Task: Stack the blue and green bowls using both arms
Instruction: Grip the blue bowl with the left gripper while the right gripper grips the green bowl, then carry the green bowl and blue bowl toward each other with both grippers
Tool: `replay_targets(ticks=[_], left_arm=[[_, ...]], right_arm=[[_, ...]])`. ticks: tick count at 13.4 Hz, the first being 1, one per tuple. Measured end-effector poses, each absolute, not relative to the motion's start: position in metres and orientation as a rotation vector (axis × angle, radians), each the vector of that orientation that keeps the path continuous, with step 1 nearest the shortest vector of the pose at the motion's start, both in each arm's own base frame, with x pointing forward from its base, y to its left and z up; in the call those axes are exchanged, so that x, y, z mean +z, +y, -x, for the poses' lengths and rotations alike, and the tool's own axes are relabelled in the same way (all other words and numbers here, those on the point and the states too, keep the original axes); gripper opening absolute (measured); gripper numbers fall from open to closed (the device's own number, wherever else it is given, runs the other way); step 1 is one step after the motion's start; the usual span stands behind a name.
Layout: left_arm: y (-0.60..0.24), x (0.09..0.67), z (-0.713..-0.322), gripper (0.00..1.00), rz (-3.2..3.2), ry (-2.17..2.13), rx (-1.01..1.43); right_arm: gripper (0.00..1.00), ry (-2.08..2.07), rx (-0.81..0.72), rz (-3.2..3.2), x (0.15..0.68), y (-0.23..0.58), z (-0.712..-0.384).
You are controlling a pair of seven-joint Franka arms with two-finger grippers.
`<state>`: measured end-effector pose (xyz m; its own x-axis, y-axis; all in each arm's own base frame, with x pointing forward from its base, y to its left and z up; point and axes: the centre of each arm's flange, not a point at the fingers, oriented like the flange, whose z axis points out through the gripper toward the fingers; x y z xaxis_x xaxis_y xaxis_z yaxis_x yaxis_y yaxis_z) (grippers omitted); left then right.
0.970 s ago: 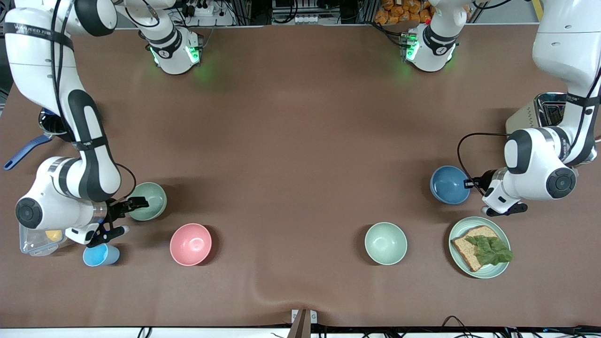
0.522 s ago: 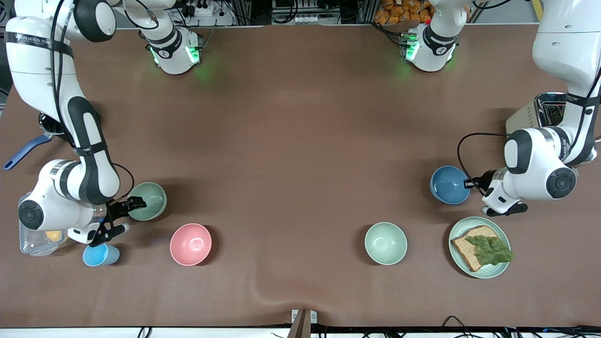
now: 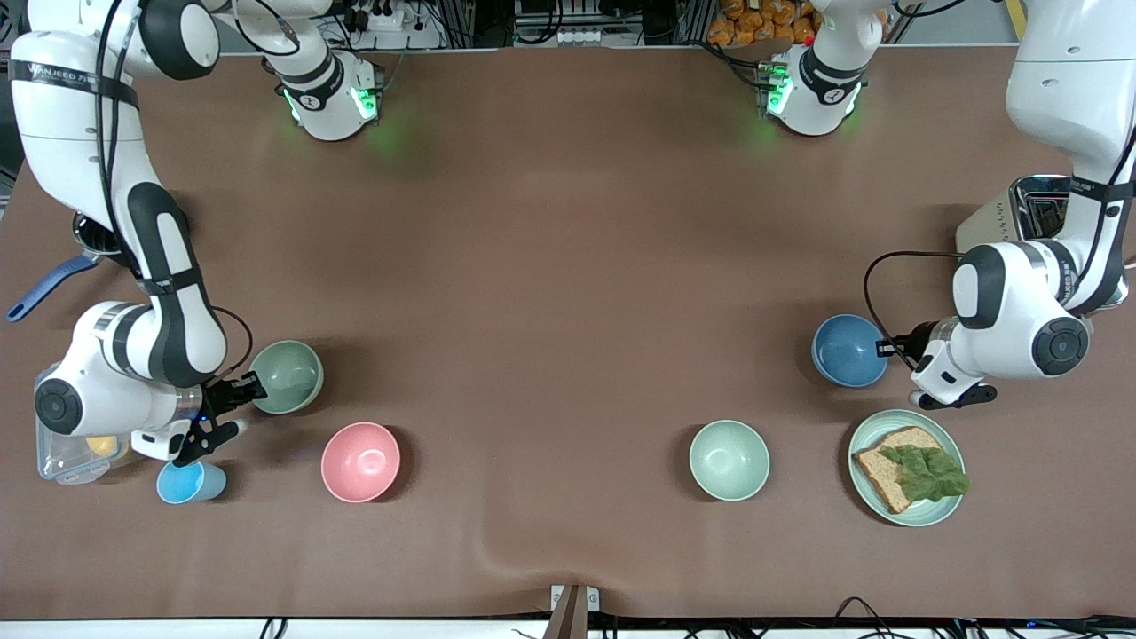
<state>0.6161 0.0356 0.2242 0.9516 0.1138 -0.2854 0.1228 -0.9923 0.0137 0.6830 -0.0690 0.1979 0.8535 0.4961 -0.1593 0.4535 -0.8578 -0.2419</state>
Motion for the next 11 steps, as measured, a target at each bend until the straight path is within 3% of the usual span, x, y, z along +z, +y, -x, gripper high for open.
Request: replay_targets(ticks=[6,11], left_arm=[[0.031,0.231,-0.62,0.04,-3.074,0.175,-0.426],[0.028,0.249,-0.625,0.04,-3.081,0.167,-0.376]], right_arm=[[0.04,-0.786,0.405,2.671,0.246,-0.026,-0.689],[0.04,-0.793,0.352,2.493,0.273,0.087,-0.691]])
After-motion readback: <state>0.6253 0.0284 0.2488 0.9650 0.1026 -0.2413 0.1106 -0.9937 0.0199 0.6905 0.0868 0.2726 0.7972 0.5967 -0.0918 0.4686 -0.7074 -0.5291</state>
